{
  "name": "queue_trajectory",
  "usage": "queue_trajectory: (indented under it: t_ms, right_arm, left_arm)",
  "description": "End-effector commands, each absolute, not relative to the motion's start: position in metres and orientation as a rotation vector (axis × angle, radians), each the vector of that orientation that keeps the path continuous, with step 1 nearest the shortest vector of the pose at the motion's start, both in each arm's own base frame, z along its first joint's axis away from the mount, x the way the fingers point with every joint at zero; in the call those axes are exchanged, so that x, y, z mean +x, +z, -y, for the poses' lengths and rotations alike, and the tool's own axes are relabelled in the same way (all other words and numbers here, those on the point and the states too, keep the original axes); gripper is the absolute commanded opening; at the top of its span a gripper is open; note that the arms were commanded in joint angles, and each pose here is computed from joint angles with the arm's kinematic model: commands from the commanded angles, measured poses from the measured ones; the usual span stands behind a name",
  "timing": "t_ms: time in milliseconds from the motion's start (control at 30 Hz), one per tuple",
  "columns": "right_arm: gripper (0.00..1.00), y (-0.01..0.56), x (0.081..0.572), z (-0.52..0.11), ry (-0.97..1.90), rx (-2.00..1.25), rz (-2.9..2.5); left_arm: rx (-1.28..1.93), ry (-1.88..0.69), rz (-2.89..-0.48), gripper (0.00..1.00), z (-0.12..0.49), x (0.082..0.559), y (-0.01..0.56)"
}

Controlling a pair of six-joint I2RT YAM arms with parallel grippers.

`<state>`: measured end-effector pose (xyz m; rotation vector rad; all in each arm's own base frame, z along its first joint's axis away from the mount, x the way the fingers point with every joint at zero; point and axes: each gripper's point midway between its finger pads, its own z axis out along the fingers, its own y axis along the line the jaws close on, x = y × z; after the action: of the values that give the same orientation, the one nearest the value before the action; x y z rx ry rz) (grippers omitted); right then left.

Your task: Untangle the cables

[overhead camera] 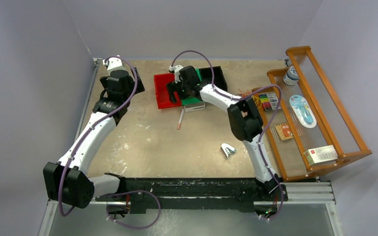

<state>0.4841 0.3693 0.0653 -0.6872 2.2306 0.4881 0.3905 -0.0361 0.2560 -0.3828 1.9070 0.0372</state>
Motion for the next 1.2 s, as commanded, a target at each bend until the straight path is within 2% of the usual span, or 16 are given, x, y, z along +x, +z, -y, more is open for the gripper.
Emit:
queue_trajectory:
  t_ms: [0,233,367,567,700,867,1167]
  right_arm:
    - [0.88,0.141,0.482,-0.369,0.527,-0.666,-2.083]
    - [0.93,0.236,0.481,-0.303,0.407,-0.399,-1.885]
    - [0.93,0.260,0.474,-0.240,0.255,-0.172,-1.822]
    - [0.90,0.220,0.460,-0.130,0.021,0.112,-1.942]
    - [0.93,0.189,0.445,-0.086,-0.061,0.135,-2.069]
    - [0.99,0.165,0.436,-0.064,-0.112,0.083,-2.178]
    - [0.99,0.127,0.440,-0.060,-0.181,-0.053,-2.318]
  left_arm:
    - [-0.409,0.017,-1.852,0.91,0.033,0.395,0.278]
    - [-0.427,0.029,-1.846,0.91,0.026,0.395,0.278]
    - [-0.440,0.036,-1.840,0.91,0.021,0.394,0.280]
    - [-0.447,0.053,-1.845,0.91,0.017,0.394,0.278]
    - [-0.445,0.056,-1.850,0.91,0.017,0.395,0.276]
    - [-0.445,0.062,-1.851,0.91,0.016,0.395,0.276]
    - [-0.443,0.053,-1.850,0.91,0.017,0.395,0.276]
